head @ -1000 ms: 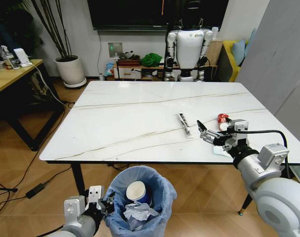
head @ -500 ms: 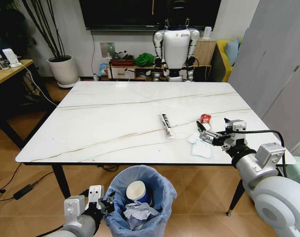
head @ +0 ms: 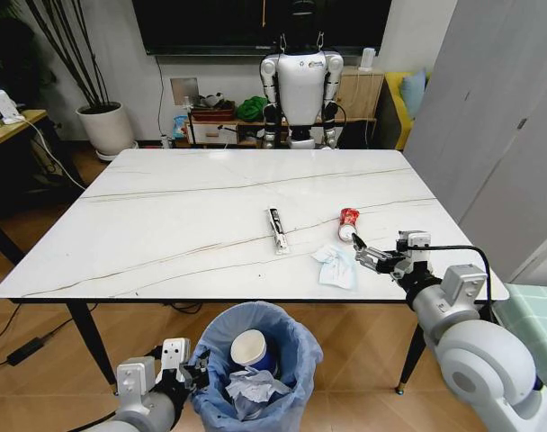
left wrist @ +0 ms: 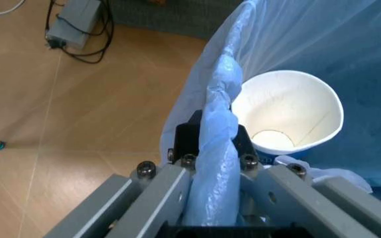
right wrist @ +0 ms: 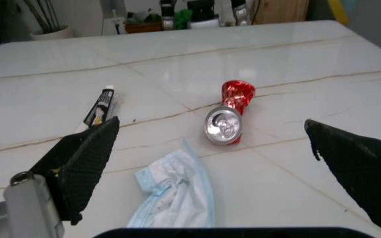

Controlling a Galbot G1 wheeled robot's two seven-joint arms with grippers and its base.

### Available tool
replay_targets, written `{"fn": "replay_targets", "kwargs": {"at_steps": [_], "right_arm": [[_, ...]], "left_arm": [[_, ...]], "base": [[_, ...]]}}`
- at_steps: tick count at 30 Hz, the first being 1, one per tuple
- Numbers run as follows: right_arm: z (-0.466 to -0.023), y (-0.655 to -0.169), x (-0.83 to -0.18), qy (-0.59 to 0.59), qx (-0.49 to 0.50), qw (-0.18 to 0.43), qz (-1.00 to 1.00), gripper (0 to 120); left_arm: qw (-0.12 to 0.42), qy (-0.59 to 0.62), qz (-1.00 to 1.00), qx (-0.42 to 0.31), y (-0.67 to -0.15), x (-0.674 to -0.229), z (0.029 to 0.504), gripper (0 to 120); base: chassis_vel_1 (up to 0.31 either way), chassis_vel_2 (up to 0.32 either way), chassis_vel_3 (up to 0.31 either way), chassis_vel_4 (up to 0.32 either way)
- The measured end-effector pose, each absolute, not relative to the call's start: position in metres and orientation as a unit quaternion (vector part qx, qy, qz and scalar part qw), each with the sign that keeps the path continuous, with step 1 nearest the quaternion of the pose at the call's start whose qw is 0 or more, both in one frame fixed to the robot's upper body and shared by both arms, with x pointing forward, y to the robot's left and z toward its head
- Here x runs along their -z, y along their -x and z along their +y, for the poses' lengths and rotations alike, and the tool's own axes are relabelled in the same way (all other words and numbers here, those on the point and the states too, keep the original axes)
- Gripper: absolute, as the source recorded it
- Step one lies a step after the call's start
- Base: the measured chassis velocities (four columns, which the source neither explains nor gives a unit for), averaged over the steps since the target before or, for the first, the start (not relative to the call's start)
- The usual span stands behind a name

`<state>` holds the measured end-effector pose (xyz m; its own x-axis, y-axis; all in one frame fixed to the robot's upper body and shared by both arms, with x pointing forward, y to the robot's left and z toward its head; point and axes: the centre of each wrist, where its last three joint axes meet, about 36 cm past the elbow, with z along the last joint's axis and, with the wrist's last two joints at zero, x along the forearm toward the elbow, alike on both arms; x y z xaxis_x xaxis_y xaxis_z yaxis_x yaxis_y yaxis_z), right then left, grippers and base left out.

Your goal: Pick up the trash bin and place the trash from the table into it.

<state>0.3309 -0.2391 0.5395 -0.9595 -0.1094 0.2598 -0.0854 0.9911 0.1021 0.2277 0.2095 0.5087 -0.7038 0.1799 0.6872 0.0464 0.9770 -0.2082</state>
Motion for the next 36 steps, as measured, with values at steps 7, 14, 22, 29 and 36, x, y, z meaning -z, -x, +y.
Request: {"fn": "replay_targets", "kwargs": {"at_steps": [7, 14, 22, 29, 36], "right_arm": [[-0.224, -0.338, -0.526, -0.058, 0.053, 0.162, -0.984, 100], [-0.223, -0.34, -0.515, -0.056, 0.042, 0.175, -0.982, 100], [-0.222, -0.343, -0.508, -0.065, 0.038, 0.182, -0.98, 91], [-0.224, -0.348, -0.504, -0.068, 0.03, 0.183, -0.98, 88], [-0.228, -0.355, -0.493, -0.065, 0.033, 0.201, -0.977, 91]], "left_arm": [[0.379, 0.061, -0.919, -0.086, -0.226, -0.508, 0.209, 0], [0.38, 0.067, -0.919, -0.085, -0.225, -0.507, 0.207, 0], [0.38, 0.073, -0.918, -0.084, -0.225, -0.507, 0.205, 0], [0.38, 0.079, -0.918, -0.084, -0.225, -0.507, 0.205, 0], [0.378, 0.085, -0.918, -0.08, -0.226, -0.508, 0.205, 0]], "base": [[0.0, 0.0, 0.0, 0.0], [0.0, 0.0, 0.0, 0.0], [0.0, 0.0, 0.0, 0.0], [0.0, 0.0, 0.0, 0.0], [0.0, 0.0, 0.0, 0.0]]}}
